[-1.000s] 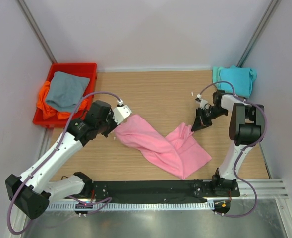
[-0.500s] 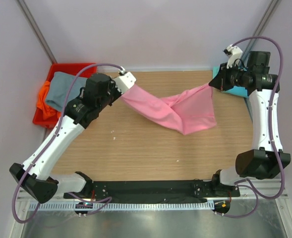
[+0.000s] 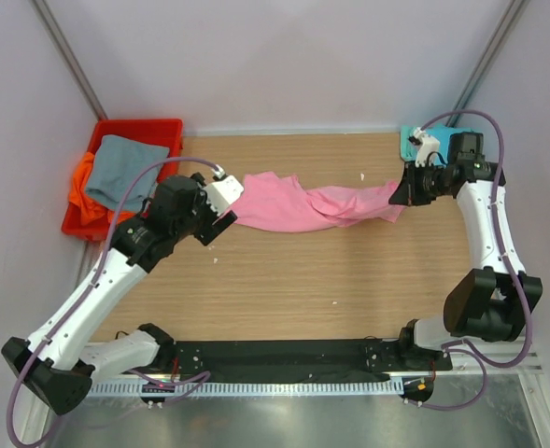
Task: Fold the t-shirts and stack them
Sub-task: Flatten the tshirt out
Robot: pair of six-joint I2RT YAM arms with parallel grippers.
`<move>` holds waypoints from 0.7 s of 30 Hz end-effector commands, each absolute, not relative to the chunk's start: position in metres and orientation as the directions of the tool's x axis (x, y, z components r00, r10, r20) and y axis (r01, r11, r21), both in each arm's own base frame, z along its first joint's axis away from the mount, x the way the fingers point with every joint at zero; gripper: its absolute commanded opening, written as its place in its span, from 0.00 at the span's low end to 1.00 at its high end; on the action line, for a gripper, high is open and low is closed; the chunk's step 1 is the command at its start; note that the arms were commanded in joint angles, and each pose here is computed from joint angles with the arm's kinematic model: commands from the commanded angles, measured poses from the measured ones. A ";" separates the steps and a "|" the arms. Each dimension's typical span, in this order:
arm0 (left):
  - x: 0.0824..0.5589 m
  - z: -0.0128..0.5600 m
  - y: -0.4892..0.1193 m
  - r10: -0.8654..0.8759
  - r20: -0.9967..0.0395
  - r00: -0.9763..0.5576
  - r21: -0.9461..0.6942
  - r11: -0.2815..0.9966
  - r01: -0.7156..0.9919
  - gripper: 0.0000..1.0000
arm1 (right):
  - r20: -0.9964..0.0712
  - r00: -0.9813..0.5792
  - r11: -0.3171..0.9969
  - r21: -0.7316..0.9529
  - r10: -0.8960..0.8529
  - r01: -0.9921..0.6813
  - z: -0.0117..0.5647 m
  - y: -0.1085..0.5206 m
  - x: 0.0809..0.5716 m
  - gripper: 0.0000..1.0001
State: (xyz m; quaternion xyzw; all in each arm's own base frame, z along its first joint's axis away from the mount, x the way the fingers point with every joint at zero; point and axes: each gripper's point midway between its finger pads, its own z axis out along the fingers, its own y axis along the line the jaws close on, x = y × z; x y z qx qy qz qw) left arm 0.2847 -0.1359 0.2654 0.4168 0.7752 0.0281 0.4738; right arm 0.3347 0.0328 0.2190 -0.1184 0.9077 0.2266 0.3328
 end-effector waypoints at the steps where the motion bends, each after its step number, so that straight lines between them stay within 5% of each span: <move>1: 0.288 0.261 -0.118 0.693 -0.687 -0.219 0.497 0.667 0.555 0.79 | -0.667 -0.740 0.872 0.306 -0.090 -0.381 0.211 0.030 0.331 0.01; 10: 0.380 0.219 -0.168 0.682 -0.668 -0.299 0.427 0.680 0.596 0.68 | -0.617 -0.786 0.864 0.380 -0.029 -0.330 0.166 0.035 0.331 0.01; 21: 0.488 0.164 -0.190 0.626 -0.653 -0.426 0.311 0.735 0.603 0.76 | -0.610 -0.792 0.862 0.399 -0.004 -0.311 0.147 0.037 0.328 0.01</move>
